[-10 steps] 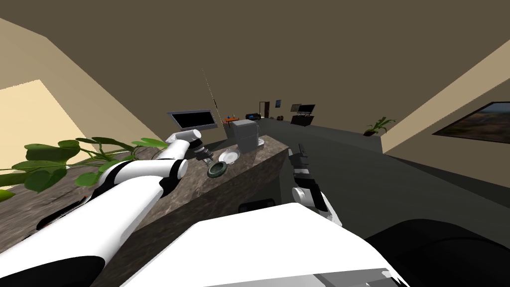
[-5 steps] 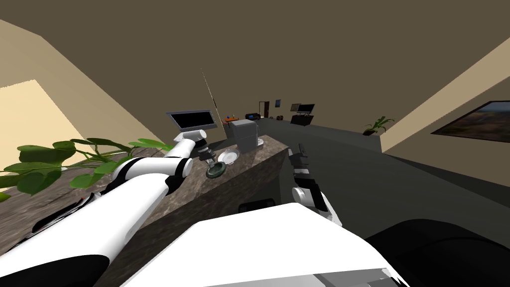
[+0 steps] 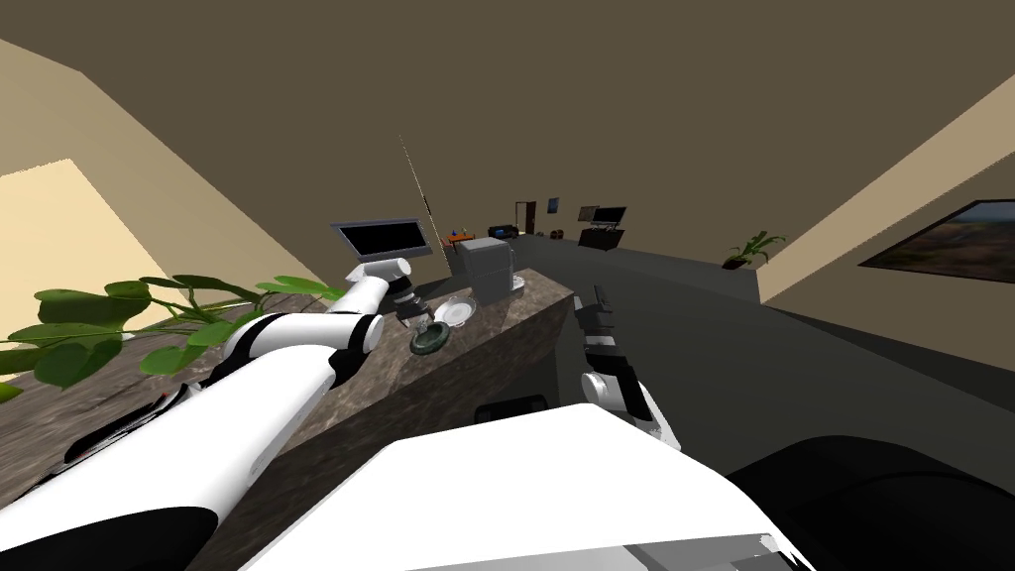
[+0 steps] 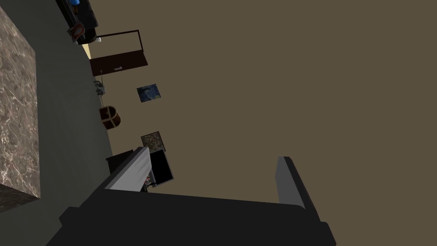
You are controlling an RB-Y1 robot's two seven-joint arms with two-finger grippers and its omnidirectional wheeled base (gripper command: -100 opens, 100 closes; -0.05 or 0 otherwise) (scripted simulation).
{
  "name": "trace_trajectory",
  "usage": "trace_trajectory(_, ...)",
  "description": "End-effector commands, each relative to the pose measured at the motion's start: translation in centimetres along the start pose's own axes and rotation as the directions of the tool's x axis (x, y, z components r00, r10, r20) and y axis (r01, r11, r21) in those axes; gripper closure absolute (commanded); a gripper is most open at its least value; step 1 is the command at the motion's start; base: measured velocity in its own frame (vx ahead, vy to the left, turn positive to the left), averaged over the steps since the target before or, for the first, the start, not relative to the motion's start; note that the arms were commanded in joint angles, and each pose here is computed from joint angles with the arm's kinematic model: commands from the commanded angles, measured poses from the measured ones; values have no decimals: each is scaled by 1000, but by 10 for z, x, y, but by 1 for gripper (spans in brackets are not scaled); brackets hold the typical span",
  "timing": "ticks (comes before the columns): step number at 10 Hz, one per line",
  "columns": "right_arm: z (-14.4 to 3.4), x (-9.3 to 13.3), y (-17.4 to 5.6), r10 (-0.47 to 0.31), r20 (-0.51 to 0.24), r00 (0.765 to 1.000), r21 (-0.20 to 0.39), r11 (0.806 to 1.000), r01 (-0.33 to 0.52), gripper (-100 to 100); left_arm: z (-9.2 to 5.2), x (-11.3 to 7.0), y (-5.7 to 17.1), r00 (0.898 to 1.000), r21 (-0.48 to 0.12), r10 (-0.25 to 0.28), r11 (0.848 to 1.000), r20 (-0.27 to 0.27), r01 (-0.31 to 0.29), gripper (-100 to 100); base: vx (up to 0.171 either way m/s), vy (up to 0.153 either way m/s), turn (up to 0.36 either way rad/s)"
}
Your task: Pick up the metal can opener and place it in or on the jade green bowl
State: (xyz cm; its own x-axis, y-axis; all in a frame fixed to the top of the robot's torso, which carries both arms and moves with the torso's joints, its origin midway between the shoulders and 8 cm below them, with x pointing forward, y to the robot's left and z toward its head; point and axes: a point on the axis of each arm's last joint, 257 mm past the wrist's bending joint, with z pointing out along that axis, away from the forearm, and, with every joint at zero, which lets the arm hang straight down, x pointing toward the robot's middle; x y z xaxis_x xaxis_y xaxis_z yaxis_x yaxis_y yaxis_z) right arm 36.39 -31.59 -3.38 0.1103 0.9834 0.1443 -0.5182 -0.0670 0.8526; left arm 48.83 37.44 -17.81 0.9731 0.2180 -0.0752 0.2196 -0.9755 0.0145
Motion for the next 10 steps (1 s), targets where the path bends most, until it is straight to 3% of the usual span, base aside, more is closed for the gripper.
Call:
trace_trajectory(1, 0, 0, 0, 0, 0, 1000, 0, 1000, 0, 0, 0, 0, 0, 1000, 0, 0, 1000, 0, 0, 0, 0, 0, 0)
trace_trajectory(2, 0, 0, 0, 0, 0, 1000, 0, 1000, 0, 0, -5, 0, 4, 999, -3, -35, 999, -1, 35, -100, -24, 80, -207)
trace_trajectory(7, 0, 0, 0, 0, 0, 1000, 0, 1000, 0, 0, -21, 1, 16, 990, -12, -139, 990, -1, 139, -100, -91, 156, -254)
trace_trajectory(10, 0, 0, 0, 0, 0, 1000, 0, 1000, 0, 0, -31, 1, 24, 978, -18, -207, 978, 0, 207, -100, -67, 156, -230)
